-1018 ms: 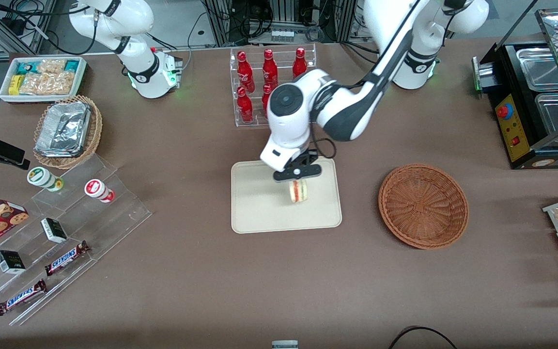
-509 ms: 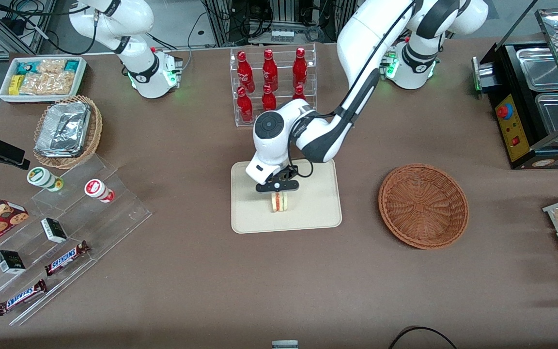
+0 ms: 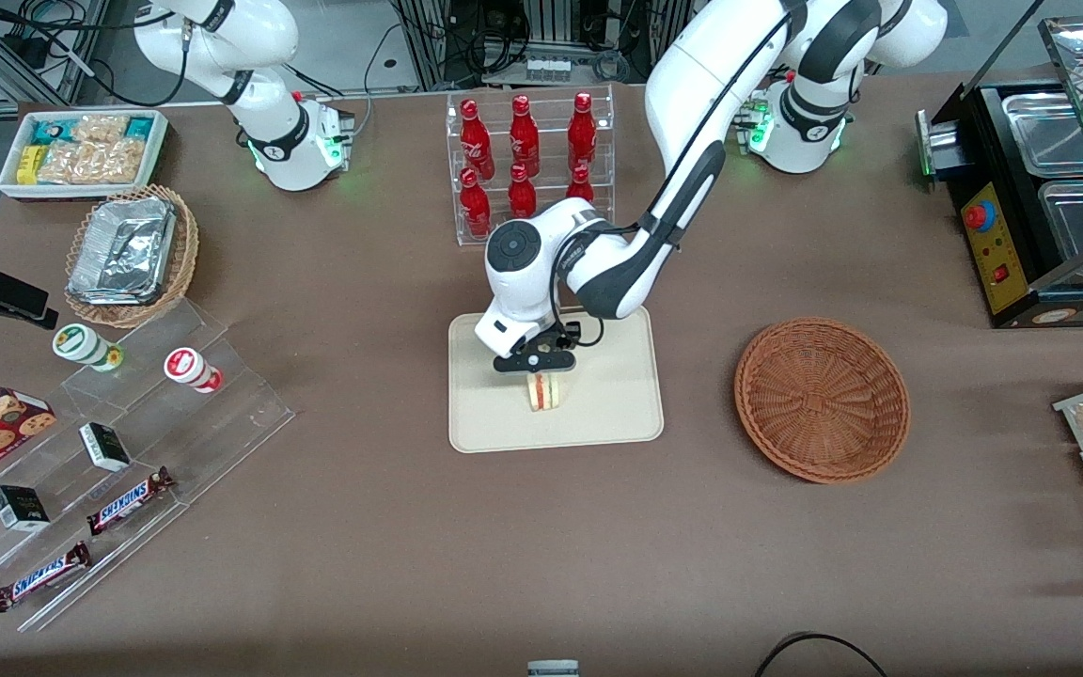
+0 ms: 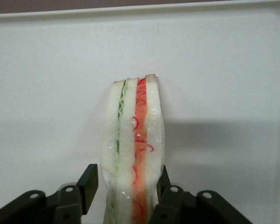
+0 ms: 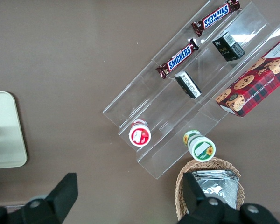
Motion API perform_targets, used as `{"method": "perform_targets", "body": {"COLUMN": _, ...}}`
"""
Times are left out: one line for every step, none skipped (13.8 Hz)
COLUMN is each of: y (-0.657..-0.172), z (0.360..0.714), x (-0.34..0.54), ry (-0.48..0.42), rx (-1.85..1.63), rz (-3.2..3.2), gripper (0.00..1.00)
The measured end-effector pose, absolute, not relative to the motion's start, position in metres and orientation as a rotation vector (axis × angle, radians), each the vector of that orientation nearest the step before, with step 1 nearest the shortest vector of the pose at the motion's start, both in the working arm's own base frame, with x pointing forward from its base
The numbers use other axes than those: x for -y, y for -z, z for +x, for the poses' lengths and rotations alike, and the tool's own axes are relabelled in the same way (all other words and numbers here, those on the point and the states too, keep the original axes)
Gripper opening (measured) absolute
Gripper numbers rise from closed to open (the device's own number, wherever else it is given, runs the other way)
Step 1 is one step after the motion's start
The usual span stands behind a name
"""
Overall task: Place sandwich from basket to tray
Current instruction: 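Lower the sandwich onto the tray and open the left gripper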
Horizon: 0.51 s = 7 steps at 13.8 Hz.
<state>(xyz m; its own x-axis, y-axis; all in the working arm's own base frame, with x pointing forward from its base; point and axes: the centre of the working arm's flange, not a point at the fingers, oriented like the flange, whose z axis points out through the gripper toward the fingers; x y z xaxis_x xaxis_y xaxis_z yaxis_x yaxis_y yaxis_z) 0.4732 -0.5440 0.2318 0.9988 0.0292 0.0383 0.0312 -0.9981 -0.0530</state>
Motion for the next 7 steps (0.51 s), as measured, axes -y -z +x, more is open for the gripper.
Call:
{"method": "perform_targets", "body": {"y": -0.237, "z": 0.475, "x": 0.546, "ry": 0.069, "rx": 0.048, "rz": -3.093, "gripper": 0.75}}
{"method": "perform_targets", "body": {"y": -0.246, "z": 0.477, "x": 0.547, "ry": 0.077, "rx": 0.050, "rz": -3.097, "gripper": 0.84}}
{"method": "perform_targets", "body": {"y": -0.261, "z": 0.478, "x": 0.547, "ry": 0.080, "rx": 0.056, "rz": -3.093, "gripper": 0.96}}
{"method": "perform_targets", "body": {"y": -0.283, "z": 0.480, "x": 0.546, "ry": 0.085, "rx": 0.064, "rz": -3.088, "gripper": 1.00}}
{"method": "perform_targets", "body": {"y": -0.310, "z": 0.481, "x": 0.544, "ry": 0.098, "rx": 0.073, "rz": -3.084, "gripper": 1.00}}
{"method": "perform_targets", "body": {"y": -0.341, "z": 0.482, "x": 0.538, "ry": 0.115, "rx": 0.091, "rz": -3.083, "gripper": 1.00}}
{"method": "perform_targets", "body": {"y": -0.373, "z": 0.485, "x": 0.529, "ry": 0.135, "rx": 0.129, "rz": -3.082, "gripper": 1.00}}
